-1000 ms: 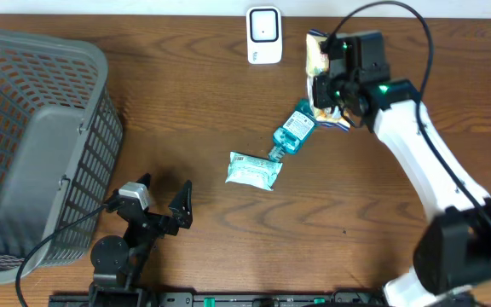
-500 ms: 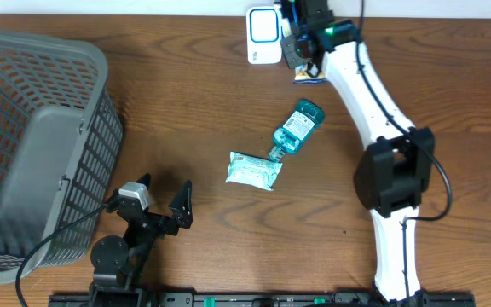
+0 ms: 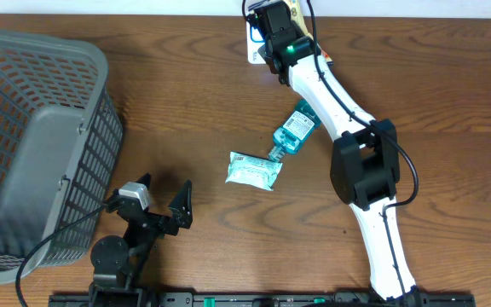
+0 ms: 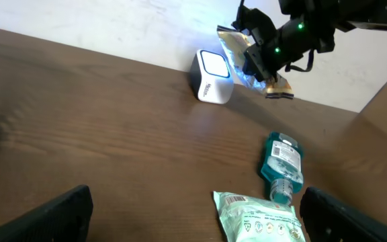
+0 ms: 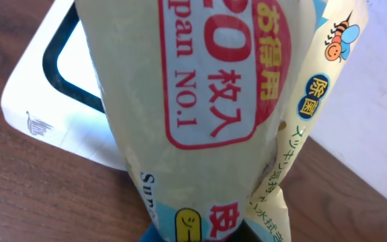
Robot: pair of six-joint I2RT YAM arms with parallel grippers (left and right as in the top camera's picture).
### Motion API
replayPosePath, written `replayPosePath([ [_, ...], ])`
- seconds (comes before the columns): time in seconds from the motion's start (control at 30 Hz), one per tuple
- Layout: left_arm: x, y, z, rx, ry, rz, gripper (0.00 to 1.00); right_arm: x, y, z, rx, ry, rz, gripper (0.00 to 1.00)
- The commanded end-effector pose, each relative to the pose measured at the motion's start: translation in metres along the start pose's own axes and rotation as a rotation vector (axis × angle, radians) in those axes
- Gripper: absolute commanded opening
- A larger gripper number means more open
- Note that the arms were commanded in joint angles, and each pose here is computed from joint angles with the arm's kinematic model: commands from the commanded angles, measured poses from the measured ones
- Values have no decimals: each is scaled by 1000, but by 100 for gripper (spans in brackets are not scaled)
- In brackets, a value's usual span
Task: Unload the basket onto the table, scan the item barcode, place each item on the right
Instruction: 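Carry the snack bag to the right table edge and release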
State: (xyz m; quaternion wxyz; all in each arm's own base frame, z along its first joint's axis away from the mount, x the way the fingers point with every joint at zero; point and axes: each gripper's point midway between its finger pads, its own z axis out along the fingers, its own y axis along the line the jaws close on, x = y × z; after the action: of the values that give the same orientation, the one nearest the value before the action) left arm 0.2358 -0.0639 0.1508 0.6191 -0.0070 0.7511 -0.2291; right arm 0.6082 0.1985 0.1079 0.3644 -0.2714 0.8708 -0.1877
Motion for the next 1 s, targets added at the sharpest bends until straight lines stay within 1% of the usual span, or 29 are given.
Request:
replayPosePath([
  [0.0,15,4,2,-2,36,-10,99,-2,-12,-4,47,10,13,1],
  [0.1,15,4,2,-2,36,-10,99,5,-21,-13,90,58,20,1],
  [0.17,15,4,2,-2,36,-10,99,5,-41,-31,160,97,36,1],
  [0.27,15,4,2,-2,36,-10,99,11,-61,-52,189,155,61,1],
  [0.33,15,4,2,-2,36,-10,99,22,-79,-62,209,201,129,1],
  [0.37,15,4,2,-2,36,-10,99,35,-91,-68,218,243,202,1],
  [0.43,15,4,2,-2,36,-10,99,56,-107,-72,235,307,293,1],
  [0.53,15,4,2,-2,36,-10,99,98,-131,-73,273,428,397,1],
  [0.57,15,4,2,-2,36,-10,99,123,-146,-73,296,496,462,1],
  [0.6,15,4,2,-2,36,-10,99,133,-151,-73,303,523,493,1],
  [0.67,15,4,2,-2,36,-10,99,177,-175,-72,314,633,611,1],
  [0.73,15,4,2,-2,36,-10,99,209,-195,-71,322,700,684,1],
  [0.77,15,4,2,-2,36,-10,99,229,-210,-69,333,732,736,1],
  [0.8,15,4,2,-2,36,-10,99,240,-217,-67,332,744,769,1],
  [0.83,15,4,2,-2,36,-10,99,264,-230,-60,314,766,844,1],
  [0.87,15,4,2,-2,36,-10,99,280,-236,-55,303,781,888,1],
  [0.97,15,4,2,-2,36,-10,99,349,-259,-41,319,845,1021,1],
])
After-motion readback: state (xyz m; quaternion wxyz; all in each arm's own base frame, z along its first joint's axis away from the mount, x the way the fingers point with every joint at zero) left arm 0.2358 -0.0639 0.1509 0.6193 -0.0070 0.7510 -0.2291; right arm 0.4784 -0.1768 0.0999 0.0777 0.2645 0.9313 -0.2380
